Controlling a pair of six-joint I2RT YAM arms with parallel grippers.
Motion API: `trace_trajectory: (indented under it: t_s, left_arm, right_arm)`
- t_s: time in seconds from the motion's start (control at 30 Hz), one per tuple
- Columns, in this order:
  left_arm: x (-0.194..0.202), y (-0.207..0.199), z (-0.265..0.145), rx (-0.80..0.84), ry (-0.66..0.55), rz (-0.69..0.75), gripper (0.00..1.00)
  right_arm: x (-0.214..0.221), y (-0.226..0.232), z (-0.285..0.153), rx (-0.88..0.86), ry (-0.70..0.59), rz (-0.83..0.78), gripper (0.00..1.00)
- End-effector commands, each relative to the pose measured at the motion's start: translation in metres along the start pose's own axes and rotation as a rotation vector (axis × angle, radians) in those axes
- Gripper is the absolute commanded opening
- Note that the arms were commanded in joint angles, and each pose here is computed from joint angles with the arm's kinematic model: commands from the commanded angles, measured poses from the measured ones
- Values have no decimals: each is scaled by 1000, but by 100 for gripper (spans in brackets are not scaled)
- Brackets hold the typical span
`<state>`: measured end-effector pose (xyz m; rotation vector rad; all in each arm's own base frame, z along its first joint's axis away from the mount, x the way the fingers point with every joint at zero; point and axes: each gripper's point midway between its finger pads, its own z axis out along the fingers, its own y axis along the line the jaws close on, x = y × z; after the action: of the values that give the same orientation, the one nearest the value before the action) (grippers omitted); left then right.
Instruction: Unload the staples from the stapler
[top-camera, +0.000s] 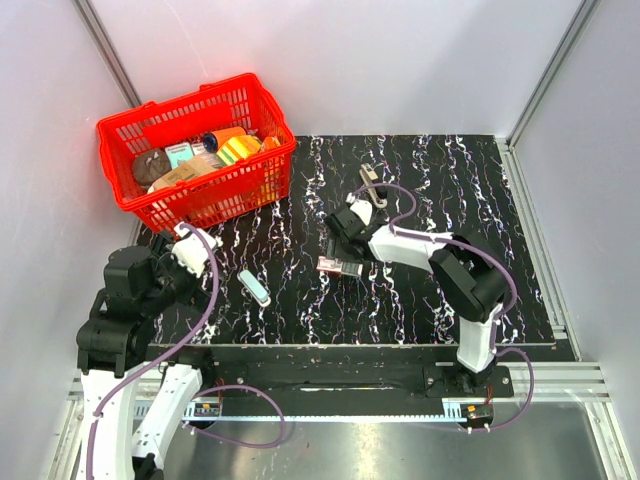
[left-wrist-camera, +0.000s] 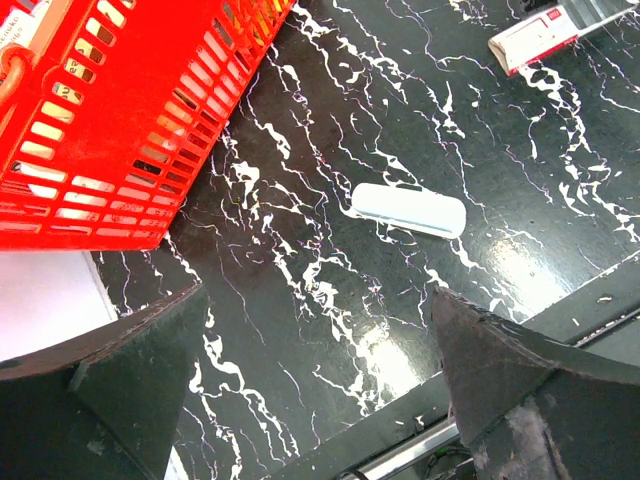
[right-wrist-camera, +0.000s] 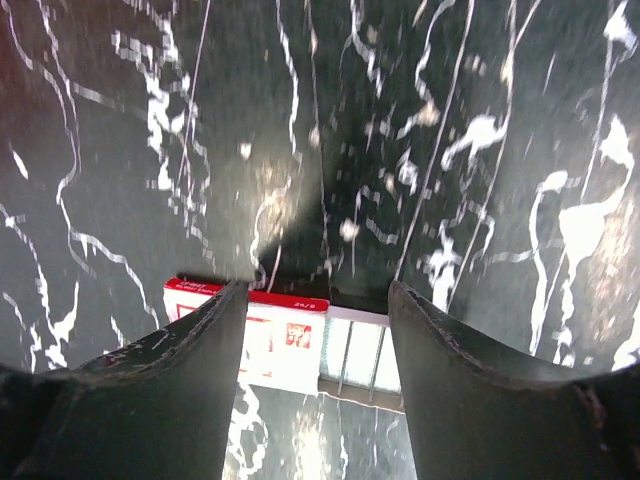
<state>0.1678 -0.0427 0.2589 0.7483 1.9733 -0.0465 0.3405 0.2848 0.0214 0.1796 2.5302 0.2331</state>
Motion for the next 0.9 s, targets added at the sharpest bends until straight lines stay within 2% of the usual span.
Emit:
trace_trajectory:
  t_s: [0.0, 0.43, 0.77, 0.87]
  left_arm:
    - [-12, 4, -10, -27, -39, 24, 99]
    - [-7, 1, -12, -17, -25, 21, 99]
    - [-6, -1, -8, 7, -7, 5, 99]
    - [-5, 0, -8, 3, -4, 8, 99]
  right_arm:
    - [57, -15, -16, 62, 120, 2, 64]
    - [114, -31, -44, 75, 153, -18, 64]
    - [126, -25, -46, 59, 179, -95, 64]
    - [109, -20, -50, 60, 136, -141, 68]
